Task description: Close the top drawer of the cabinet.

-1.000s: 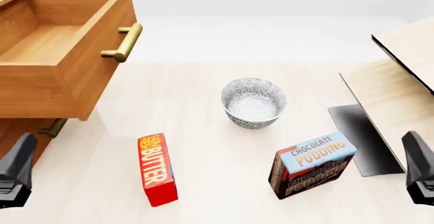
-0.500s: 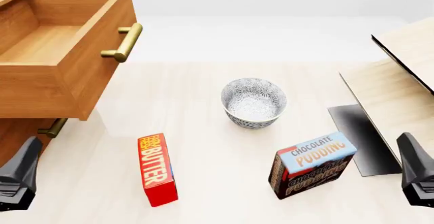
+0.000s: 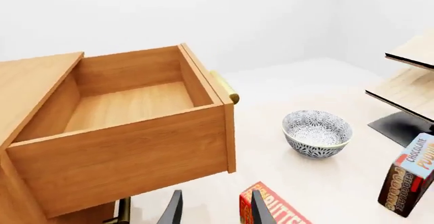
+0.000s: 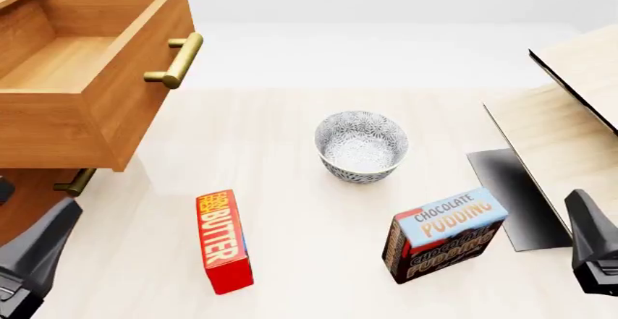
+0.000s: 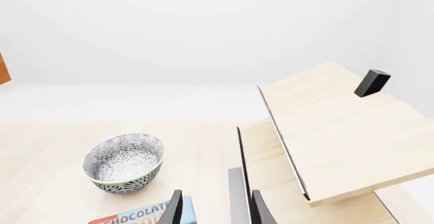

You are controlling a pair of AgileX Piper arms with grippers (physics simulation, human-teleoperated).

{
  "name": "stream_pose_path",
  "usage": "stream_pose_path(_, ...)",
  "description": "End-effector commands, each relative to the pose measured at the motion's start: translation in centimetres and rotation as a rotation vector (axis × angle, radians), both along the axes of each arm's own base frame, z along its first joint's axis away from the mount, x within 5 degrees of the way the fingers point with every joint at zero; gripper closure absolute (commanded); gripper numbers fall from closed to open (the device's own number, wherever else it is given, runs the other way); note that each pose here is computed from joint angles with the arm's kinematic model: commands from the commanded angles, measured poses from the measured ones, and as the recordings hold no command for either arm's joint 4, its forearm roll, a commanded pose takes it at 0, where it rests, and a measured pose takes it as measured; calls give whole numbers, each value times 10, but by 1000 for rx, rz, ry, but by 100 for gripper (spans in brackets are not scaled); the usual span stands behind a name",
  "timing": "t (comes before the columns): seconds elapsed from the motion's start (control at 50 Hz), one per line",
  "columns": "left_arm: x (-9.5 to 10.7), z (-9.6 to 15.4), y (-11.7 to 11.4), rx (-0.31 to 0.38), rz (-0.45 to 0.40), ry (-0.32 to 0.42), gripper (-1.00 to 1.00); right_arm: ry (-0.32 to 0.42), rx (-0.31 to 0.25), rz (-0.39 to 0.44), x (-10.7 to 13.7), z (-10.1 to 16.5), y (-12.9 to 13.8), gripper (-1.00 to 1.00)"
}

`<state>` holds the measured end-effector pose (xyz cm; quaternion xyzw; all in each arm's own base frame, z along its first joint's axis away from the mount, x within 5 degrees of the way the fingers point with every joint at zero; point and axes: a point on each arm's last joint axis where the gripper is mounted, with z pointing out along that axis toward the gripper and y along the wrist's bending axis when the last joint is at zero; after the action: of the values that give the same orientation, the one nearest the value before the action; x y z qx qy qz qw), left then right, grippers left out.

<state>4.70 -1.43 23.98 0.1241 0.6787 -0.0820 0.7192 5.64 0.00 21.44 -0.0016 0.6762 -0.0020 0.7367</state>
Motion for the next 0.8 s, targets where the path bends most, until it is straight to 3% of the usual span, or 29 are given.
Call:
stream_pose_path(0.02, -7, 16, -4, 17, -122, -16, -100, 0, 0, 0, 0, 0, 0, -100)
stream_pose_path(0.68, -17, 30, -10, 71, -391, -40, -100, 0, 0, 0, 0, 1, 0, -100)
stream_pose_path(0.8, -10, 36, -18, 75, -432, -31, -100, 0, 0, 0, 0, 1, 0, -100)
